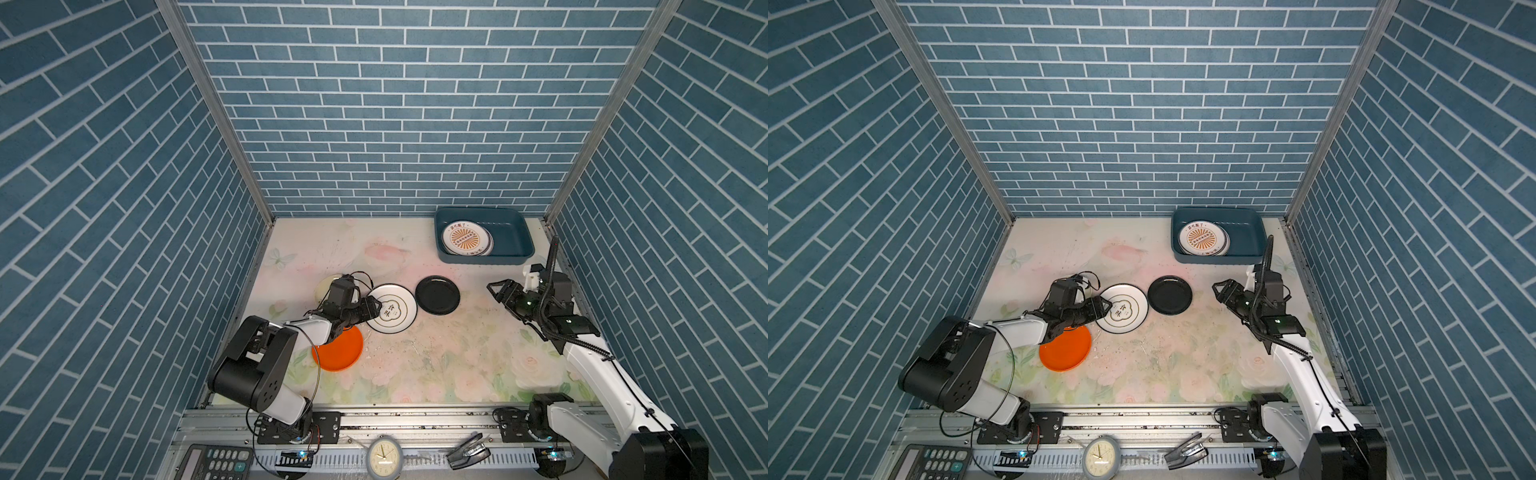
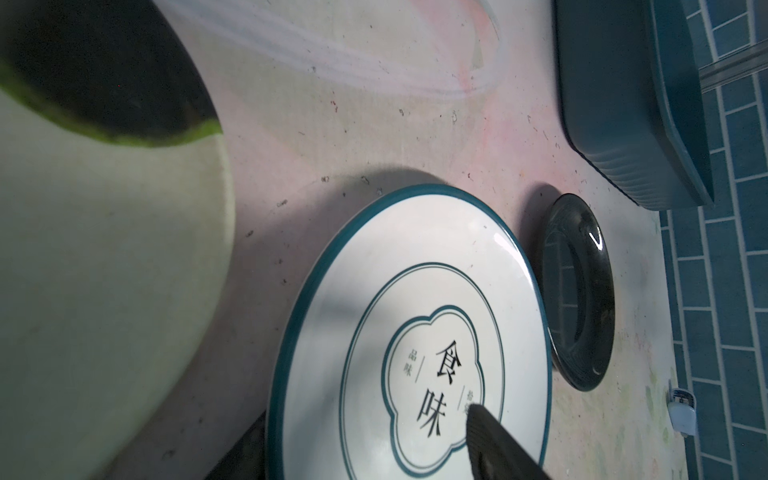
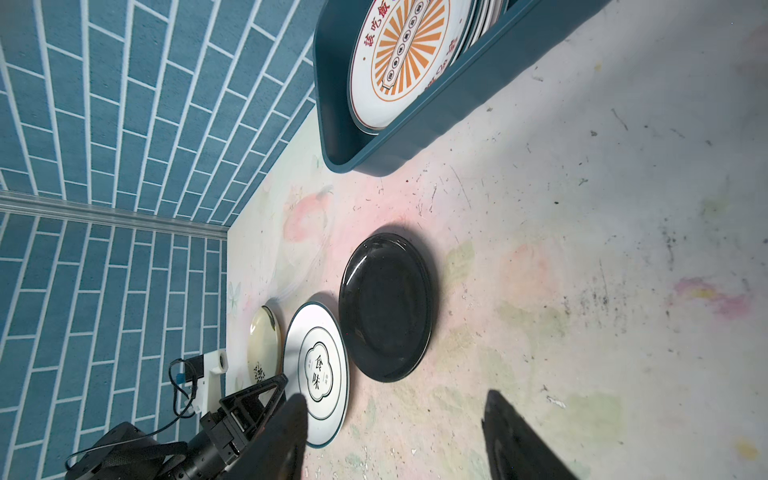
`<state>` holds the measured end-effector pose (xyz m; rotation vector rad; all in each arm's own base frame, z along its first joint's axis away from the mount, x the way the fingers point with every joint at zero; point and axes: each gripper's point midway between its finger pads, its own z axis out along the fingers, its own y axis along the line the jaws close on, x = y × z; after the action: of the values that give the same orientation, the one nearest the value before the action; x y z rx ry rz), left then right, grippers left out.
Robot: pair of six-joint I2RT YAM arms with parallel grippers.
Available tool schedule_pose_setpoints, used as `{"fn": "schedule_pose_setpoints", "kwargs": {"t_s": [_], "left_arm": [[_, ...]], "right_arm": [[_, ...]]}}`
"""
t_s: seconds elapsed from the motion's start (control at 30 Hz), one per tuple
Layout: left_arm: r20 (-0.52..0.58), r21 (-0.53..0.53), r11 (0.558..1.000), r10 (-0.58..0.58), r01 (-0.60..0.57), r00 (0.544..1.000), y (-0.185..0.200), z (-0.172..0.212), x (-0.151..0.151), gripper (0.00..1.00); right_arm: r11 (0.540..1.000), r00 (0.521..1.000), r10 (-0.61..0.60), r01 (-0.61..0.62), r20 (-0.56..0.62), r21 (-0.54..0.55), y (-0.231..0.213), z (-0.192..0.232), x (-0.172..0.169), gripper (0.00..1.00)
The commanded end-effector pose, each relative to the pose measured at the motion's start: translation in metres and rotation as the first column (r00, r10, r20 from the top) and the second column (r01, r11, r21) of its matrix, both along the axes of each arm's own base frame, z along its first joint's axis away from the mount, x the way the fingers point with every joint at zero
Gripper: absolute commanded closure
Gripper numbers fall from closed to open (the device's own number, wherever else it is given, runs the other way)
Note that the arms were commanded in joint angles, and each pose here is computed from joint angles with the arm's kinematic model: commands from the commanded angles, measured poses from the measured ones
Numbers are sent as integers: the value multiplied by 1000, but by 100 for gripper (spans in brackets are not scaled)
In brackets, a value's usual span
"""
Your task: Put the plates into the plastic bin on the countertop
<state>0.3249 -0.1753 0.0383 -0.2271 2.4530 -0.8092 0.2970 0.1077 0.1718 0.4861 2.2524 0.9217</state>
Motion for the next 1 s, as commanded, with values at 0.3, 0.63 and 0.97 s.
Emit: {"fn": "schedule_pose_setpoints", "kwargs": {"t_s": [0.3, 0.63, 0.97], "left_arm": [[-54, 25, 999, -47, 48, 997, 0, -8, -11, 36], [-41, 45, 998, -50, 51, 998, 3, -4, -11, 53], [-37, 40, 998, -53, 55, 998, 2, -1, -11, 59]], "right_arm": [[999, 999, -38, 38, -15, 4, -4, -4, -5, 33], [999, 999, -52, 53, -8, 6, -6, -2, -5, 33], [998, 999, -54, 54, -4, 14, -6, -1, -5, 33]]}}
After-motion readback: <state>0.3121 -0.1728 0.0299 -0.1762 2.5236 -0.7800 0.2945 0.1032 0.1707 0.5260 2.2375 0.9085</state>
